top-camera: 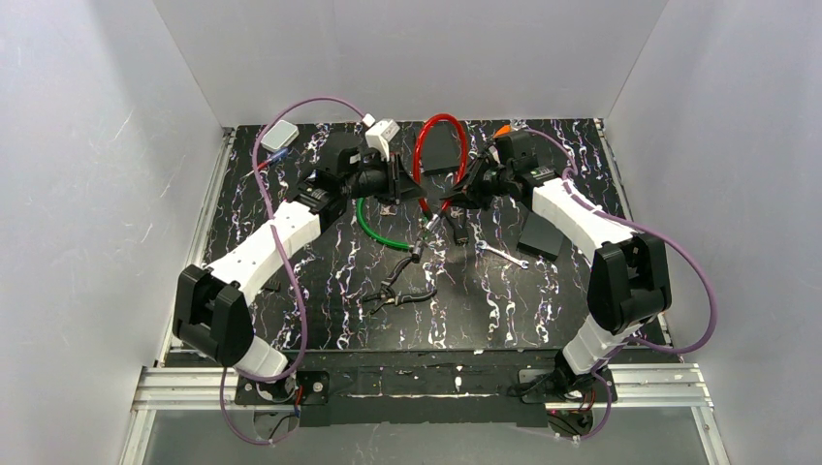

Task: Lock with the key
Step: Lock the lock.

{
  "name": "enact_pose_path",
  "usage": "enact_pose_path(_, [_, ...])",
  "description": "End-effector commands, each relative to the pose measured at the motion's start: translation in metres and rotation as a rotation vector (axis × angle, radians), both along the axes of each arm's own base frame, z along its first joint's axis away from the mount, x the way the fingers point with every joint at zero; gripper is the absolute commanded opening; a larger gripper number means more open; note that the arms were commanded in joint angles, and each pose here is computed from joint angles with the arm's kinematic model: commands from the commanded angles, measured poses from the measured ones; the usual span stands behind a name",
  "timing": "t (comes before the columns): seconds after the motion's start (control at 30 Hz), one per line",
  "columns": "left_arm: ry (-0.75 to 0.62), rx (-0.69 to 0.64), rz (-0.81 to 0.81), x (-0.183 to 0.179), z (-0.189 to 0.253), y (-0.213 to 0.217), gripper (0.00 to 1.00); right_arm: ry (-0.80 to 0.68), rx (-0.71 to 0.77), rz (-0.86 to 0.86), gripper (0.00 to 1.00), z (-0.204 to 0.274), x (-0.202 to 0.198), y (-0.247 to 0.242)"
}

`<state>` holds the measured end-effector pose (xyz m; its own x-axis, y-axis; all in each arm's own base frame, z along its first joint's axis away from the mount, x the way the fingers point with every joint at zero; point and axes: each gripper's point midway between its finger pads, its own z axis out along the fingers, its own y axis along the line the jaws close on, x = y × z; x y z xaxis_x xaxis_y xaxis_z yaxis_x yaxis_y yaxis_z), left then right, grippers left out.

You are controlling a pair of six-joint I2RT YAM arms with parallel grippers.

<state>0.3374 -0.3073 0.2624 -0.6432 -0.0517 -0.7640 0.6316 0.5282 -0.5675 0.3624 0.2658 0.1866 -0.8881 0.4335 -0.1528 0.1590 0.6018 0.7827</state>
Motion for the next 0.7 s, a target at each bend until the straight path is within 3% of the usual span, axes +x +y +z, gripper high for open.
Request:
enact_pose_path(0.0, [0.077,0.015,0.002,-0.020,-0.010,0.013,0.05,-0.094,0.001,-0.016,0.01,0.029,0.010,-0.004])
enact_pose_path(0.1, [0.150,0.010,-0.017,-0.027,-0.024,0.010,0.18,-0.095,-0.002,-0.017,0.01,0.029,0.009,-0.005])
enact_pose_path(0.27, [0.128,-0.022,-0.020,-0.033,-0.019,0.011,0.43,-0.098,-0.015,-0.020,0.01,0.027,0.009,-0.007])
enact_pose_path(0.43, [0.126,-0.011,-0.040,-0.041,-0.026,0.014,0.51,-0.090,-0.026,-0.026,0.01,0.025,0.010,-0.008])
enact_pose_path(0.67, [0.151,0.030,-0.090,-0.064,-0.051,0.012,0.51,-0.091,-0.024,-0.024,0.01,0.025,0.010,-0.007])
